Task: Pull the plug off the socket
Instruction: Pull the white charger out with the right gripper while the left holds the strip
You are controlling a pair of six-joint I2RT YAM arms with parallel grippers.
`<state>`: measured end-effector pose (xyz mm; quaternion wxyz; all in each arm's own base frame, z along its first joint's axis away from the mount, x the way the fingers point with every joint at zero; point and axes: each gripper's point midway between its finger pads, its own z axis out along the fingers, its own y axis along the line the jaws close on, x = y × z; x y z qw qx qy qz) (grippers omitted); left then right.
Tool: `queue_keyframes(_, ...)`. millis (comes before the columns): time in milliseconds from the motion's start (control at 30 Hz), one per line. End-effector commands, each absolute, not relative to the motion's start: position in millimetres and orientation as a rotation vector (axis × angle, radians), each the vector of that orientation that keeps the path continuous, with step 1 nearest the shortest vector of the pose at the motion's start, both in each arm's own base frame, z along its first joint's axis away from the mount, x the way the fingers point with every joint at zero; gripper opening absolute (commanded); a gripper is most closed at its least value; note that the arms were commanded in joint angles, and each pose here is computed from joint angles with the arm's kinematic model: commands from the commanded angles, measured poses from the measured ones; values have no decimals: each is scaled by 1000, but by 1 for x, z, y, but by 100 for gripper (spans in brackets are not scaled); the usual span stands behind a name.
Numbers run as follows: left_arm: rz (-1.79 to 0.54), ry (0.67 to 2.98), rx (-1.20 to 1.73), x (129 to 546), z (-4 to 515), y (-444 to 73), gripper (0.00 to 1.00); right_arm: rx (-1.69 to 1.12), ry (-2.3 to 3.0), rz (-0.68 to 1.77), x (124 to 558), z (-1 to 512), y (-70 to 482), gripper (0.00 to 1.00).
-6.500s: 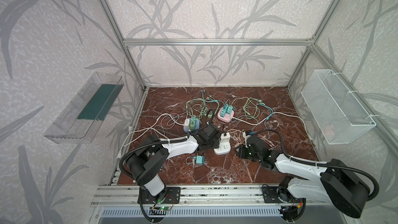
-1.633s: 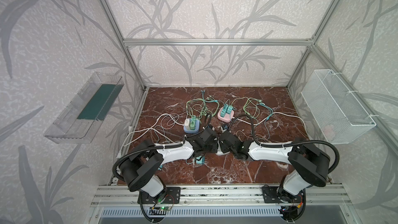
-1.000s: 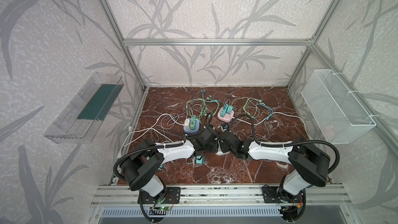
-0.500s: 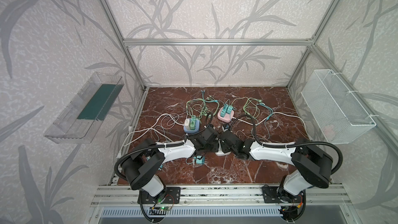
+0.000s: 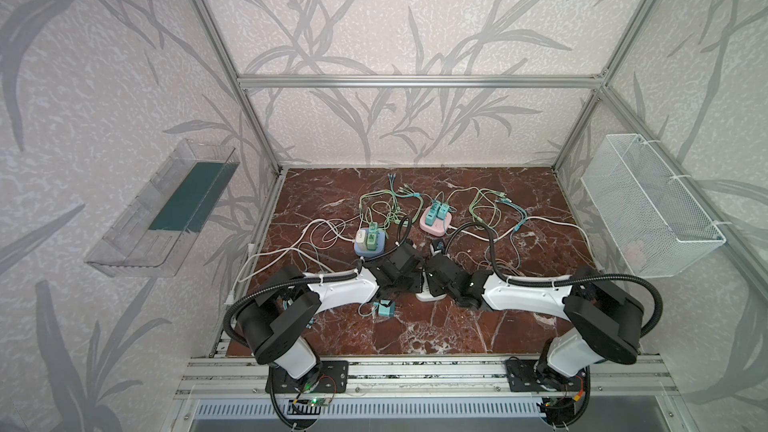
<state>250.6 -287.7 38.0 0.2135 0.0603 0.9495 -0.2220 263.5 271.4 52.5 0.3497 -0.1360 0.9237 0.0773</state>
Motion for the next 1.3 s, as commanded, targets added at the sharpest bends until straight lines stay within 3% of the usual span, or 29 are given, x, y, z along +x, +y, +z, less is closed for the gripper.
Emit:
queue_keyframes(0,-390,2854,205,216,-17,-251,37,-326,2291,354,268,90,304,30)
queue_keyframes(500,-358,2882,213,211,-24,-244,37,-293,2243,362,272,118,302,29)
queue_keyframes(767,-381,2879,221,212,-23,-249,36,-167,2318,458,268,94,296,29)
queue_keyframes(1267,-378,2878,229,211,-22,-248,36,-183,2304,357,273,103,280,30)
